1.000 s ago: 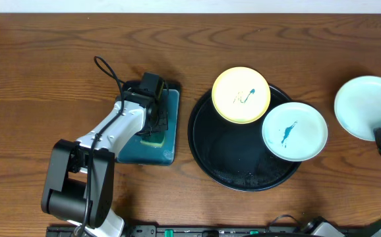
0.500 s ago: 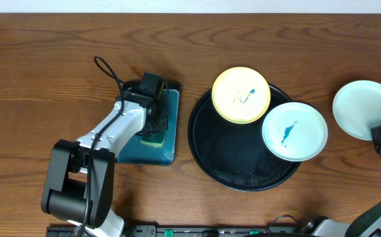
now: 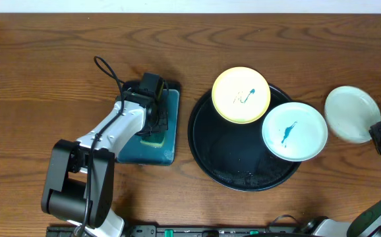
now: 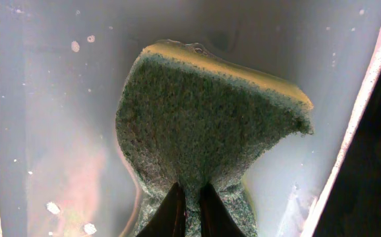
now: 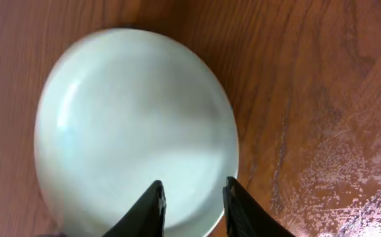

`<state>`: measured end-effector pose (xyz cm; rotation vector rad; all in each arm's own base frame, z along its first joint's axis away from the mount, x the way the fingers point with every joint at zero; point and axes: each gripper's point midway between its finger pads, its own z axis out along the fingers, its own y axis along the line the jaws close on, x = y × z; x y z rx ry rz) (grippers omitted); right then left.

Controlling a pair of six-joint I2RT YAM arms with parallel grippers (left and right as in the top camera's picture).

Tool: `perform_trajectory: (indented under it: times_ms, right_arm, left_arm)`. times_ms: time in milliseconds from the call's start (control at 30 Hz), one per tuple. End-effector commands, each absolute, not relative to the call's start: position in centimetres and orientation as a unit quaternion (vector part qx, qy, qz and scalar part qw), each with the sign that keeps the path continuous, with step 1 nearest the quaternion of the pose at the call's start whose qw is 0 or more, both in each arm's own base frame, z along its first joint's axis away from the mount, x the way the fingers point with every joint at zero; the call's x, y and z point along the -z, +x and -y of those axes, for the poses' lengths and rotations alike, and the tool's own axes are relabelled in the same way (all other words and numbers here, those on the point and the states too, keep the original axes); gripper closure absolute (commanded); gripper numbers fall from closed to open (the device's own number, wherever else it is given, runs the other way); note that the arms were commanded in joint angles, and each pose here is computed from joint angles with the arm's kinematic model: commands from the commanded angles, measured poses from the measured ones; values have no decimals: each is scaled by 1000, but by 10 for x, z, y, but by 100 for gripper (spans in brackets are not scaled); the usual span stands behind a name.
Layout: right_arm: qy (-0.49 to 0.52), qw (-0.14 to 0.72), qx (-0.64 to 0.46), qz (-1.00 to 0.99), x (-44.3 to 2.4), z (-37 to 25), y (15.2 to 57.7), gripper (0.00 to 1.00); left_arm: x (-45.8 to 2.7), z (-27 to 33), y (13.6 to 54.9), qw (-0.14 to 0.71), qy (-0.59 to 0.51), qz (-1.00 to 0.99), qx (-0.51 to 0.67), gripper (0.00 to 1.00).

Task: Clean dirty plates on tray and stack at the side
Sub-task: 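Set the pale green plate down on the table right of the black tray, then move the right gripper to the rim of the blue-stained pale plate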

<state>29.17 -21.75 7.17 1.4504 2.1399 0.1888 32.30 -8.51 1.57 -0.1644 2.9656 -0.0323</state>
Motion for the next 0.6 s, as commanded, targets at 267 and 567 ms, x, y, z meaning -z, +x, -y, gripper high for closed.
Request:
perform_trajectory:
  times_ms: [267, 567]
  right_arm:
    - [503, 281, -79, -814, -79, 214, 302, 66]
    - [486, 281, -81, -824, -79, 205, 308, 64]
  left_arm:
    - [-1, 79, 307, 52, -51, -997, -3, 92]
    - [-1, 79, 307, 52, -51, -997, -3, 92]
